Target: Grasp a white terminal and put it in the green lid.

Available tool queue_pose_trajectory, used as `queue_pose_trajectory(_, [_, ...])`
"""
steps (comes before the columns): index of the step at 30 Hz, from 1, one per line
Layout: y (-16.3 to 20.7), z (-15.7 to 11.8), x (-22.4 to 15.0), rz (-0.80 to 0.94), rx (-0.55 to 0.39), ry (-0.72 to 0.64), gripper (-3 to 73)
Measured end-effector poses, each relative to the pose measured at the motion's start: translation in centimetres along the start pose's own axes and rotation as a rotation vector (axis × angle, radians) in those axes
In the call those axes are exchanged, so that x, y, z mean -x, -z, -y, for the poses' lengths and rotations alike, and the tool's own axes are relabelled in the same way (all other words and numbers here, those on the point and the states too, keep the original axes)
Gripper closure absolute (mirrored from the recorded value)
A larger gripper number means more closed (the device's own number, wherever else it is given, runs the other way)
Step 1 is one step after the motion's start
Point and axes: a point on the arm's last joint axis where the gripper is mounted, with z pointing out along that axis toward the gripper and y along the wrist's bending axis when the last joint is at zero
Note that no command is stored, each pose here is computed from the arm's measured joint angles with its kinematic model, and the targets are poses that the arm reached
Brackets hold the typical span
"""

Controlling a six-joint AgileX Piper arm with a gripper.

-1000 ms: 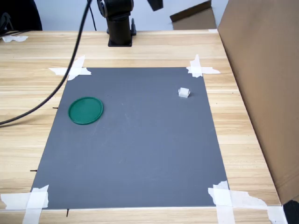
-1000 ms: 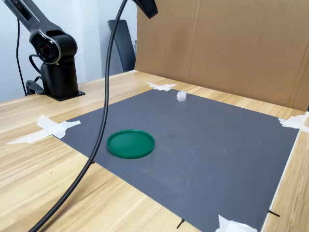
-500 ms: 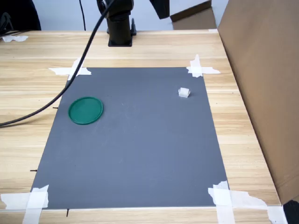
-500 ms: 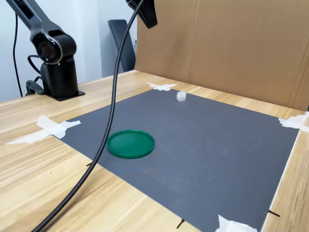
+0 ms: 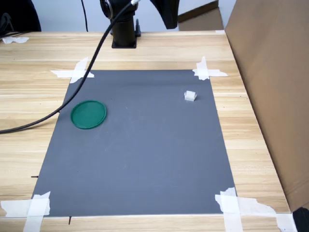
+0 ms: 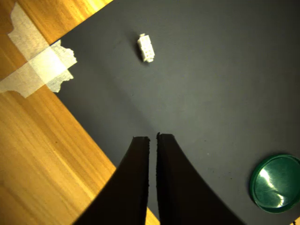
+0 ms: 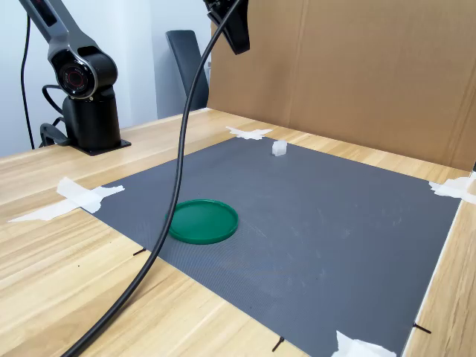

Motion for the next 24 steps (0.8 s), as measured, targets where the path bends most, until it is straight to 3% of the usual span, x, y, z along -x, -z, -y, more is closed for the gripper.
queue_pose_trajectory(2, [-0.2,0.0,0.2,-0.013,0.012,-0.003,65.8])
queue_pose_trajectory(7, [-1.0,0.3,1.0,-0.057,0.040,-0.029,42.0])
queue_pose_trajectory(8, [-1.4,0.4,1.0,-0.078,0.030,-0.041,30.3])
queue_pose_trajectory(12, [-2.0,0.7,1.1,-0.108,0.008,-0.039,18.1])
queue_pose_trajectory(24, [-3.5,1.1,1.5,-0.125,-0.007,-0.017,15.6])
